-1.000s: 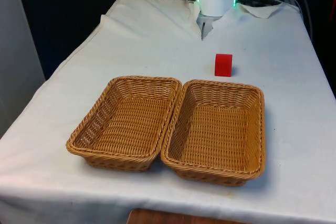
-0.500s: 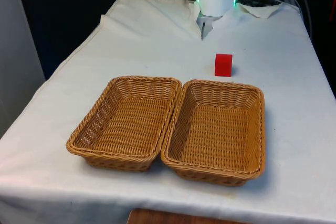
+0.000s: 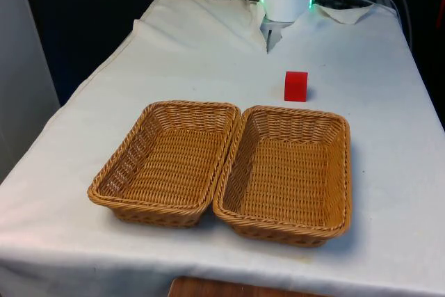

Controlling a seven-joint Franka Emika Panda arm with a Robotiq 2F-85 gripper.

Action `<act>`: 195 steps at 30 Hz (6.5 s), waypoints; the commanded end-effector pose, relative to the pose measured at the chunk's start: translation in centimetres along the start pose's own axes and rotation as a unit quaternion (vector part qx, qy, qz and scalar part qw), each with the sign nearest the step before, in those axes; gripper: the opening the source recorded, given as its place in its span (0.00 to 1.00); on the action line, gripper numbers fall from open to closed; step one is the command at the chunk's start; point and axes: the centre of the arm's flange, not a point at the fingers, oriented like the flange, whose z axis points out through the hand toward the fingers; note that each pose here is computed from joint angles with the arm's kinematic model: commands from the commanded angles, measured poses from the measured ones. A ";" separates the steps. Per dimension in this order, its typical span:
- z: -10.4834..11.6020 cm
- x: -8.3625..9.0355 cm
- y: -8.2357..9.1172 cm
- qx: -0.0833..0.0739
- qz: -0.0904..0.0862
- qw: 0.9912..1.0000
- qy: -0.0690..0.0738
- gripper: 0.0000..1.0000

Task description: Pick up the red cube and place it into the right basket.

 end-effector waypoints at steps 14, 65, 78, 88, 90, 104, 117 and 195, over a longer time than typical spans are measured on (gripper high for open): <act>2.7 -3.0 1.2 0.015 -0.003 0.999 0.028 1.00; 8.3 -3.0 1.6 -0.002 -0.007 1.000 0.025 1.00; 9.9 -2.6 1.4 -0.005 0.010 1.000 0.022 1.00; 12.1 -2.5 0.6 -0.011 0.012 1.000 0.013 1.00; 12.2 -2.4 0.6 -0.012 0.011 1.000 0.013 1.00; 14.6 -2.4 0.9 -0.020 0.010 1.000 0.001 1.00; 16.7 -2.3 1.5 -0.025 0.010 1.000 0.002 1.00; 25.7 -1.4 0.3 -0.045 0.015 0.999 0.020 0.79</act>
